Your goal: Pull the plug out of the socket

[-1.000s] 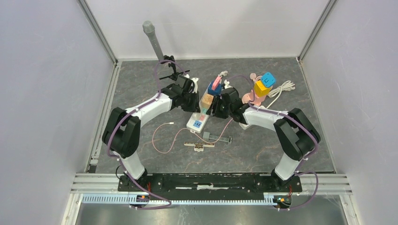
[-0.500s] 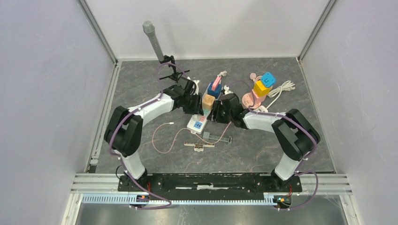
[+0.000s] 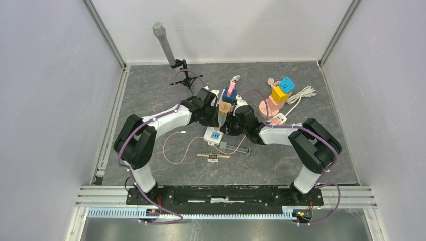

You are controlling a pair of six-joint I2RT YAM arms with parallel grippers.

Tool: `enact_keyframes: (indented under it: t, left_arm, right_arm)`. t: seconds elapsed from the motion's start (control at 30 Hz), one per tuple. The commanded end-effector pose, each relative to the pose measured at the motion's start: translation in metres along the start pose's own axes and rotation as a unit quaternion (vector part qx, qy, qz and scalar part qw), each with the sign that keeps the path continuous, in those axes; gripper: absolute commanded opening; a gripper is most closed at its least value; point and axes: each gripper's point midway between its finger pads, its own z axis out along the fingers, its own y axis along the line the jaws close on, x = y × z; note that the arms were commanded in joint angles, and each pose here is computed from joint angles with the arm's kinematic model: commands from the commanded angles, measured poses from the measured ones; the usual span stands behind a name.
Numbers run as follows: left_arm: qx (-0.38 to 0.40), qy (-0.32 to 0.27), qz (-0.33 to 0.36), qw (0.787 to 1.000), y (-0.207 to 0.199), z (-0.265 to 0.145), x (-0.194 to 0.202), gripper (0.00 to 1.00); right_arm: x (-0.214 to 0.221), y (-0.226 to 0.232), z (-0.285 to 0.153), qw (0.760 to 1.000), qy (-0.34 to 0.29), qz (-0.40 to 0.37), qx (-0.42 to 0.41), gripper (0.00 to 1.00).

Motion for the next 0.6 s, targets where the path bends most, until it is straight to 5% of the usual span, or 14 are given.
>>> enact_keyframes:
  t: [0.0,0.57]
  left_arm:
    - [-0.015,0.005,0.001,1.000,0.002,-0.012,0.006,0.02]
    - [0.024,-0.006,-0.007,1.000,-0.013,-0.039,0.007,0.02]
  right_arm:
    - [0.014,-0.018,0.002,0.999,0.018,-0.019,0.035,0.32]
    - [0.054,-0.034,0.007,0.995,0.068,-0.042,0.059,0.20]
